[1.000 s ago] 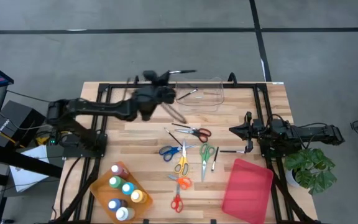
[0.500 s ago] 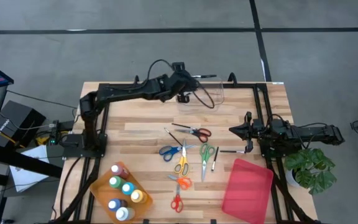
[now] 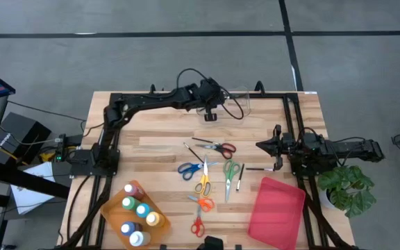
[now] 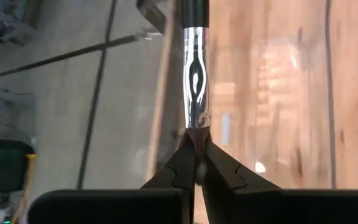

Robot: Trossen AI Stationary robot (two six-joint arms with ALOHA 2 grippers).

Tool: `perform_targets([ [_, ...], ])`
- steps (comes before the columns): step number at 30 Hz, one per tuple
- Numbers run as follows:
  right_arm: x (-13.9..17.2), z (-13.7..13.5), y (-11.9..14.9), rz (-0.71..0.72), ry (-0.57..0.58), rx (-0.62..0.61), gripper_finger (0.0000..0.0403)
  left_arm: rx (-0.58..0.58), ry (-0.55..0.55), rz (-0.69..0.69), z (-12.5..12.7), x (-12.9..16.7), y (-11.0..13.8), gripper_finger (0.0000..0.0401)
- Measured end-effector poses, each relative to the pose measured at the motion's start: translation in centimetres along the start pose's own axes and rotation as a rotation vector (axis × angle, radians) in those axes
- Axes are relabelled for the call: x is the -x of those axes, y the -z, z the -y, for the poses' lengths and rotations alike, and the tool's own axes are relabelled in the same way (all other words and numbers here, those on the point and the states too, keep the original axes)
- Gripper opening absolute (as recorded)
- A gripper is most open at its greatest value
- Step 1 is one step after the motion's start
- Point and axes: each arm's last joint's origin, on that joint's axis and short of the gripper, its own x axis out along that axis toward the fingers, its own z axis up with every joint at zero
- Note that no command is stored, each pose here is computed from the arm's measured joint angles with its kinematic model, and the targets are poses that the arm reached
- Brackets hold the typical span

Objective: Pick & Place Paint Supplies
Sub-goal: Put the powder brush into the transparent bin

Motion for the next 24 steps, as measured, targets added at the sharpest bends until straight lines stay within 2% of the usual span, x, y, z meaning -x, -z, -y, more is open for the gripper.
perform_targets([
  [9,0.0,0.0,0.0,0.0,0.0,0.0,0.0008,0.069,0.028,-0.082,0.7,-4.0,2.3,0.0005],
  [16,0.0,0.0,0.0,0.0,0.0,0.0,0.0008,0.164,0.107,-0.046,0.2,-4.4,2.7,0.0005],
  [24,0.0,0.0,0.0,0.0,0.0,0.0,0.0008,0.229,0.116,-0.042,-0.4,-4.5,3.1,0.0005],
])
